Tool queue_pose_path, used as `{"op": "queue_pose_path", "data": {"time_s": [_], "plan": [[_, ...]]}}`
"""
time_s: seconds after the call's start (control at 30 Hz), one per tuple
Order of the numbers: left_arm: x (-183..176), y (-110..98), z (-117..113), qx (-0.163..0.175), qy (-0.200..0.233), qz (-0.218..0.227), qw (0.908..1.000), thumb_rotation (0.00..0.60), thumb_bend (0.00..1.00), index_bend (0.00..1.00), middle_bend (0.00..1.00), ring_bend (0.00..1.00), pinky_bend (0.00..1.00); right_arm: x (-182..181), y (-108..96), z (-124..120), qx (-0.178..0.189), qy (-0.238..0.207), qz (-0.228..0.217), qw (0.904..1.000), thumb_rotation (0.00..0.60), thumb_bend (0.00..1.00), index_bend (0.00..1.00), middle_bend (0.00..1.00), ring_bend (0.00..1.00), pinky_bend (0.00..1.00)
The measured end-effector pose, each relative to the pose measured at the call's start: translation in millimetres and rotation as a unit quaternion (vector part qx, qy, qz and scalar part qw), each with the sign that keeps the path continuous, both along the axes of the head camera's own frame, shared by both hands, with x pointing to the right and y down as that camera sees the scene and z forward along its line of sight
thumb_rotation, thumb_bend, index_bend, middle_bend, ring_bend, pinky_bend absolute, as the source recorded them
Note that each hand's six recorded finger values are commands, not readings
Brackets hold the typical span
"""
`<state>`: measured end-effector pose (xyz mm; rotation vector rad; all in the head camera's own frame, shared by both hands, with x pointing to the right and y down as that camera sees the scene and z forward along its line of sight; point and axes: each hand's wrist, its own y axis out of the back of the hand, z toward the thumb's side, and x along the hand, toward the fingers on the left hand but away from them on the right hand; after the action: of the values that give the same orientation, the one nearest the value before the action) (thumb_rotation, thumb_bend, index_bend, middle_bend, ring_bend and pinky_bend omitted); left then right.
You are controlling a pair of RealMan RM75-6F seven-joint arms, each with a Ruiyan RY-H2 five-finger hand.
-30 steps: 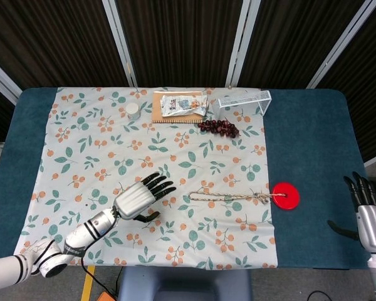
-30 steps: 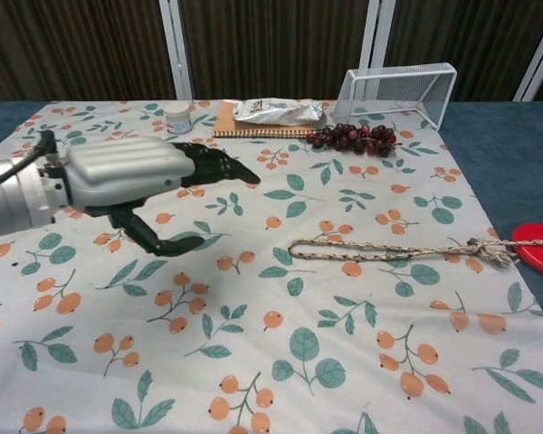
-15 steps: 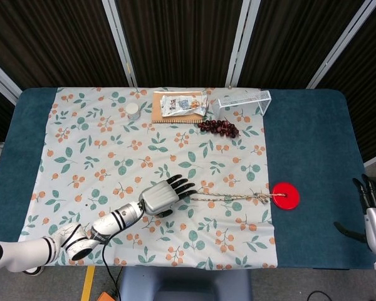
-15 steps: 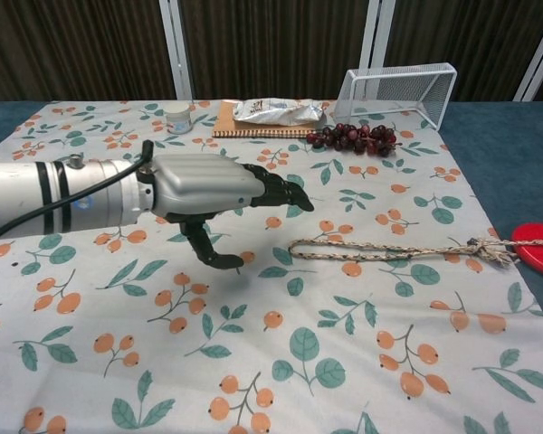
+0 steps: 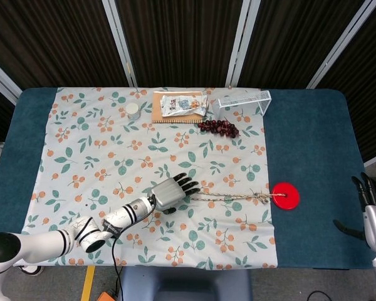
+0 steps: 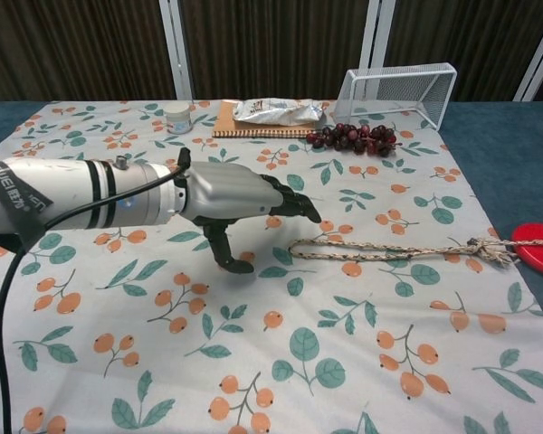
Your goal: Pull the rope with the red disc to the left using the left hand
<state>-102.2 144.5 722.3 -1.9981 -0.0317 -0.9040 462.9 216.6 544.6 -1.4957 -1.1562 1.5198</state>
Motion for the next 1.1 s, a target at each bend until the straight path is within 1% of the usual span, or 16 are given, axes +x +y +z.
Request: {"op": "queue_pose_path", "data": {"time_s": [0.23,0.5,0.57,0.63,0.8,1.0,1.1], "plan": [[-1,4,11,-0.01,-0.022,0.011,0.9997,0.6,0.33,0.11,0.0,0.0,0.05,4,0,1,0.001,0.002,0.006,1.0,0.6,0.07,0.0,0.0,0.0,0.0],[3,4,12,-0.009,-0.029,0.022,0.9993,0.6,0.33,0.2,0.0,0.0,0.05,6,-1,3,-0.001,0.002,0.008,1.0,0.6,0.07,0.0,0.0,0.0,0.0],[3,4,12,-0.009,-0.029,0.024,0.9993,0.6,0.33,0.24,0.0,0.0,0.05,6,-1,3,-0.001,0.002,0.009,1.0,0.6,0.07,0.0,0.0,0.0,0.0],[3,3,12,-0.008,-0.03,0.025,0.9992,0.6,0.33,0.32,0.0,0.0,0.05,7,-1,3,-0.001,0.003,0.01,0.9999,0.6,0.07,0.0,0.0,0.0,0.0],[2,1,10,-0.007,-0.033,0.023,0.9992,0.6,0.34,0.41,0.0,0.0,0.05,8,-1,4,-0.002,0.003,0.011,0.9999,0.6,0.07,0.0,0.0,0.0,0.0],[1,-4,4,-0.006,-0.028,0.016,0.9995,0.6,0.37,0.62,0.0,0.0,0.05,7,0,5,-0.004,0.003,0.011,0.9999,0.6,0.07,0.0,0.0,0.0,0.0],[-1,-6,1,-0.005,-0.028,0.015,0.9995,0.6,0.38,0.65,0.0,0.0,0.05,7,0,6,-0.005,0.003,0.01,0.9999,0.6,0.07,0.0,0.0,0.0,0.0]]}}
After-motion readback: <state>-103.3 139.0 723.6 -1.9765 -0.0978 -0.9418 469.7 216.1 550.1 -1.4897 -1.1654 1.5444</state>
